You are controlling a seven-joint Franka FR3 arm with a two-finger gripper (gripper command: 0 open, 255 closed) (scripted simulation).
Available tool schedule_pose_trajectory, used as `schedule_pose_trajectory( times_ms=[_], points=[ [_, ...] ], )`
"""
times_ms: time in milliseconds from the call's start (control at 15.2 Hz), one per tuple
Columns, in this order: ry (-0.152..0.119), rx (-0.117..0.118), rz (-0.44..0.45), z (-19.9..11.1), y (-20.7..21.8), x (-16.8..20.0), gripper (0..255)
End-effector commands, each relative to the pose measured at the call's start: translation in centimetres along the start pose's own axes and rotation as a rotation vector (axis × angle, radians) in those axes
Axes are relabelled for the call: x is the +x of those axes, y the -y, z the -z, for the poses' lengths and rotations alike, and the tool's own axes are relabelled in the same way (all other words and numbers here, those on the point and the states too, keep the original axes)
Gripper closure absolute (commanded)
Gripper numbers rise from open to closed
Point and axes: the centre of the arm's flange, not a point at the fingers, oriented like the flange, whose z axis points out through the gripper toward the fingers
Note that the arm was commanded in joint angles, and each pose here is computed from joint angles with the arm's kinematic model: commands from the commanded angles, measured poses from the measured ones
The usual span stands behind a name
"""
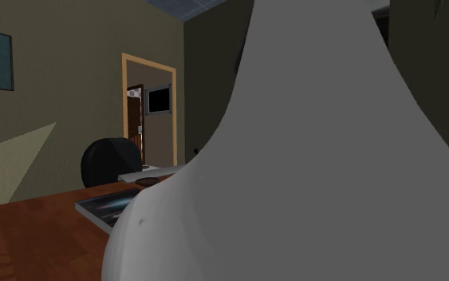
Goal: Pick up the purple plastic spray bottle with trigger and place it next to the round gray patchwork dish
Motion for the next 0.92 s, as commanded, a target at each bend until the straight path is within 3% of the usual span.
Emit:
schedule_pose_trajectory(
  times_ms=[0,594,660,858],
  points=[
    [-0.001,0.0,0.003,-1.09,0.09,-0.06,0],
    [-0.001,0.0,0.003,-1.92,0.09,-0.06,0],
    [-0.001,0.0,0.003,-1.92,0.09,-0.06,255],
    [-0.001,0.0,0.003,-1.92,0.09,-0.06,255]
  ],
)
